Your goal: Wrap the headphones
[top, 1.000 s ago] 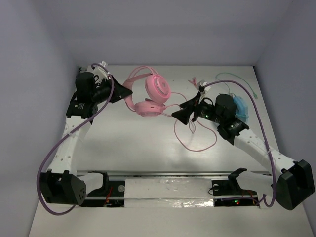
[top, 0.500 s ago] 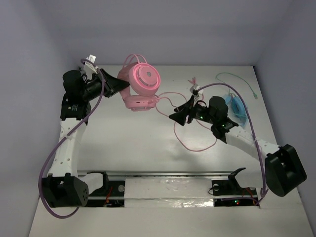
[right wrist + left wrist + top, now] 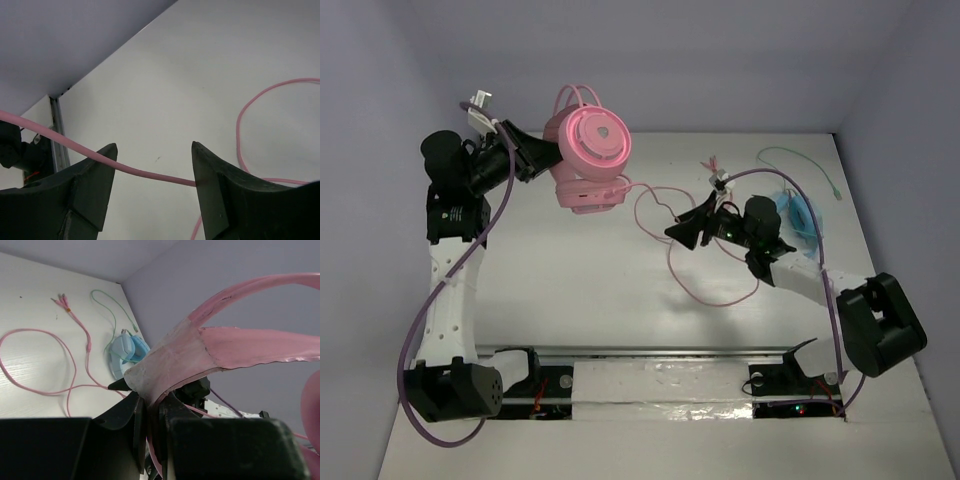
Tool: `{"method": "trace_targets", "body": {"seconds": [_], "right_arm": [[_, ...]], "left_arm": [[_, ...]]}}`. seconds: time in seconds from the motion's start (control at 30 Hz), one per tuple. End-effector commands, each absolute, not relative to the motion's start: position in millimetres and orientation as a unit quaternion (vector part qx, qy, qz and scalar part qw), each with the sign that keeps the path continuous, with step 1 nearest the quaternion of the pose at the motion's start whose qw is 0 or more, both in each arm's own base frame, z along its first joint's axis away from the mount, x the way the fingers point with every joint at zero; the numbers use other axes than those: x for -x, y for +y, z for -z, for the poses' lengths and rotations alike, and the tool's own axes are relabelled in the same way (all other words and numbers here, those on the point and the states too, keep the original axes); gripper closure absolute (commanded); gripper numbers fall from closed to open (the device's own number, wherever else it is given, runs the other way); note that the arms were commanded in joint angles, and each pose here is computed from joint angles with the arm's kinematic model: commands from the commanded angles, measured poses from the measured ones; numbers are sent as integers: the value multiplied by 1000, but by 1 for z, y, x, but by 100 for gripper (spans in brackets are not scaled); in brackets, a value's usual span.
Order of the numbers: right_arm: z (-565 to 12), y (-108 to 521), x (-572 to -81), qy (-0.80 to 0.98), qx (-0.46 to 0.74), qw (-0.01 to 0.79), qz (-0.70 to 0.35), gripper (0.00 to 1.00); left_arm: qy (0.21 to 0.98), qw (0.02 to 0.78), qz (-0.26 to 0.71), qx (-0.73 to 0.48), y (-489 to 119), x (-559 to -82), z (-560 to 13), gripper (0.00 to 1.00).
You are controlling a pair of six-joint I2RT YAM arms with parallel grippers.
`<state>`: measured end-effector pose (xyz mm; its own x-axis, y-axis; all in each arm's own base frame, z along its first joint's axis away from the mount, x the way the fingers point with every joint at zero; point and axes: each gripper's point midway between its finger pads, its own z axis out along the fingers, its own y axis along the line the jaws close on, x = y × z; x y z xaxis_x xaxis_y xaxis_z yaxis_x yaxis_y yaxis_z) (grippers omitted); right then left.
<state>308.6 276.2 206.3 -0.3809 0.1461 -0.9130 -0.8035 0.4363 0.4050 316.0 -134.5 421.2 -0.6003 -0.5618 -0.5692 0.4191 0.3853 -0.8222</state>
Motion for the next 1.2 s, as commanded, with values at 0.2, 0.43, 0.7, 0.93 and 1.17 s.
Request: {"method": "trace_targets", "body": {"seconds": [0.2, 0.43, 0.7, 0.93, 1.17], "right_arm": [[-233, 282, -329, 638, 262, 536, -487, 30], [-235, 293, -322, 619, 263, 509, -537, 64], [-237, 298, -330, 607, 250, 511, -555, 88], [-233, 306, -330, 608, 247, 490, -574, 100], [-206, 347, -326, 713, 187, 450, -504, 100]], "left_arm": [[659, 478, 581, 7, -139, -288, -487, 100], [650, 485, 585, 23, -135, -289, -487, 100], [645, 471, 600, 36, -136, -295, -478, 100], [650, 509, 560, 63, -125, -305, -486, 100], [629, 554, 513, 189, -108, -334, -457, 100]]}}
